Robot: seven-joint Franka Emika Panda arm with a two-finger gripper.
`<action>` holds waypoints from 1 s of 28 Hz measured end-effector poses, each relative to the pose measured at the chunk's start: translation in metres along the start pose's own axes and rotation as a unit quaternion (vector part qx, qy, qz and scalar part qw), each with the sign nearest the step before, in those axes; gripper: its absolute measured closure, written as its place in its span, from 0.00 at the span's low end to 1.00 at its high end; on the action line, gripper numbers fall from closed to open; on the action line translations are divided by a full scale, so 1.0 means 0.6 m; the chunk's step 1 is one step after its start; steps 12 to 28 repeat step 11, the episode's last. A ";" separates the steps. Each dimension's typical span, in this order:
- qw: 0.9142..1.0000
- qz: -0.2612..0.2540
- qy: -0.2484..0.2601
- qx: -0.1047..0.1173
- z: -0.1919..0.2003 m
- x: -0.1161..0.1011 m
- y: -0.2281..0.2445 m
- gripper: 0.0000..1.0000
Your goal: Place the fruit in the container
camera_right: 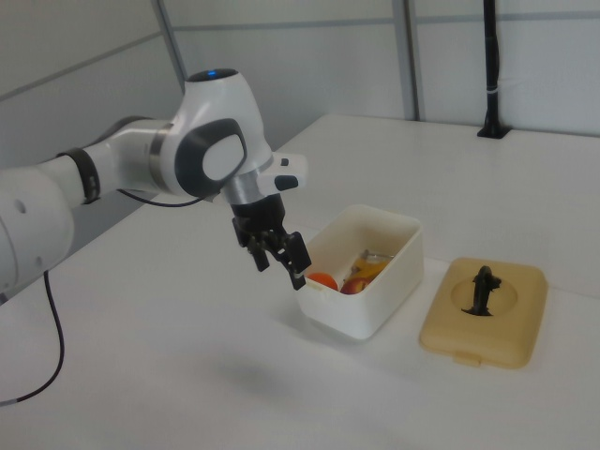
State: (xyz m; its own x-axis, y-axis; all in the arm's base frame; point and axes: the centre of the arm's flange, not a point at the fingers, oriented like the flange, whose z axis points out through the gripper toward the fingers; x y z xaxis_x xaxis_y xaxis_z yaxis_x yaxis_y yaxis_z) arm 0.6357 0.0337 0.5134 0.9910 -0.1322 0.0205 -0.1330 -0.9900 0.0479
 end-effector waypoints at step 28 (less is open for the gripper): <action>0.999 -0.033 -0.026 0.024 -0.062 -0.037 0.074 0.00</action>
